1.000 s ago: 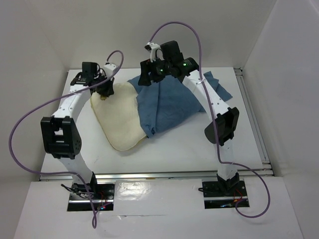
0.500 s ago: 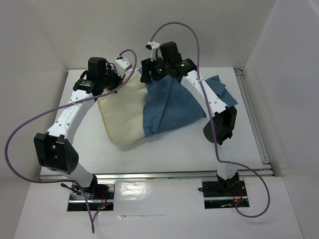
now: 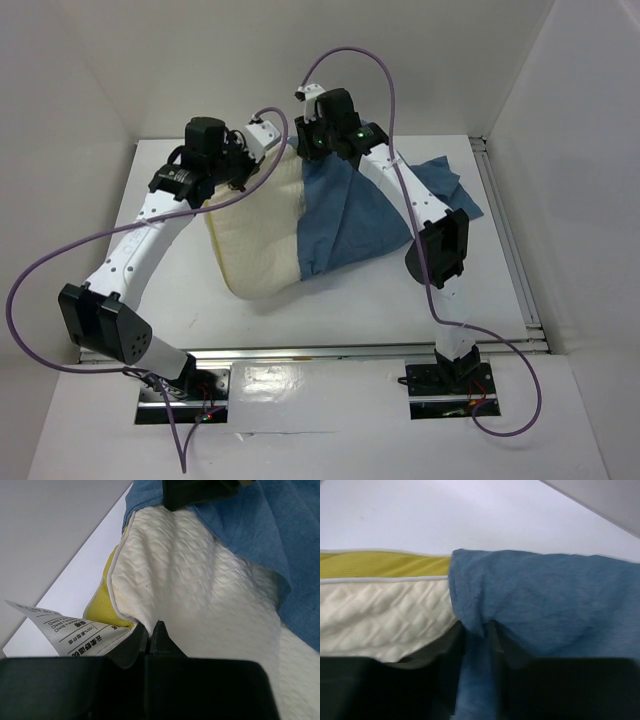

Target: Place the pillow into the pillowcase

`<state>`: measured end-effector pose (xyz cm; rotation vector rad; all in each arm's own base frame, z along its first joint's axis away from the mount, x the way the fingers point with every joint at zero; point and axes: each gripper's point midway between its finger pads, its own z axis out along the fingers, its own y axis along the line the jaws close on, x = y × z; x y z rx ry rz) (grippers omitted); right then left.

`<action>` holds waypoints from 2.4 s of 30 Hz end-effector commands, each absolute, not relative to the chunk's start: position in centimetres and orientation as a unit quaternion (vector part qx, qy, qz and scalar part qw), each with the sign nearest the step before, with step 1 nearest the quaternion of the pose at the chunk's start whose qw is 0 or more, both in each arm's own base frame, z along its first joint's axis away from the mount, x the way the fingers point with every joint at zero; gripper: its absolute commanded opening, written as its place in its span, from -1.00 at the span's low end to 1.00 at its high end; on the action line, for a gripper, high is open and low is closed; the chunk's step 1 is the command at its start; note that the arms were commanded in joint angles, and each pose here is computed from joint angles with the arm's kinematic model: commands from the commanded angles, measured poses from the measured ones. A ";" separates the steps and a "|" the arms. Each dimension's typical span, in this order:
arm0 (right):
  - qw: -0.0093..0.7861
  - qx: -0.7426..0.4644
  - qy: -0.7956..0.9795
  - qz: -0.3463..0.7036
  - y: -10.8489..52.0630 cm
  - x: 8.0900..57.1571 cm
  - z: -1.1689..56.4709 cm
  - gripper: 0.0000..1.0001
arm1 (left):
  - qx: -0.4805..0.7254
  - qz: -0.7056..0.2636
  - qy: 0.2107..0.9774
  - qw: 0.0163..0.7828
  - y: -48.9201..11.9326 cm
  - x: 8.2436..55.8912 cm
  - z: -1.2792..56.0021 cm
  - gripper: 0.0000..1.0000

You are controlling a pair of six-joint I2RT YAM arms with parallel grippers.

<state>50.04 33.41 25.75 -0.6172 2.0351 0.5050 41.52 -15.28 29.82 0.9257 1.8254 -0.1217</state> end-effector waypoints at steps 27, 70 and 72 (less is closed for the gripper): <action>0.469 -0.393 0.608 0.506 44.9 32.8 44.8 -1.00 | 0.350 -0.061 0.673 0.649 -20.3 42.4 38.9 -1.00; 0.639 -0.188 0.700 0.259 22.1 44.9 47.5 0.73 | 0.118 -0.060 0.872 0.471 -11.7 48.0 20.3 0.96; 0.629 -0.191 0.712 0.248 21.2 44.3 46.5 0.73 | 0.124 -0.060 0.870 0.473 -10.2 48.4 21.1 0.99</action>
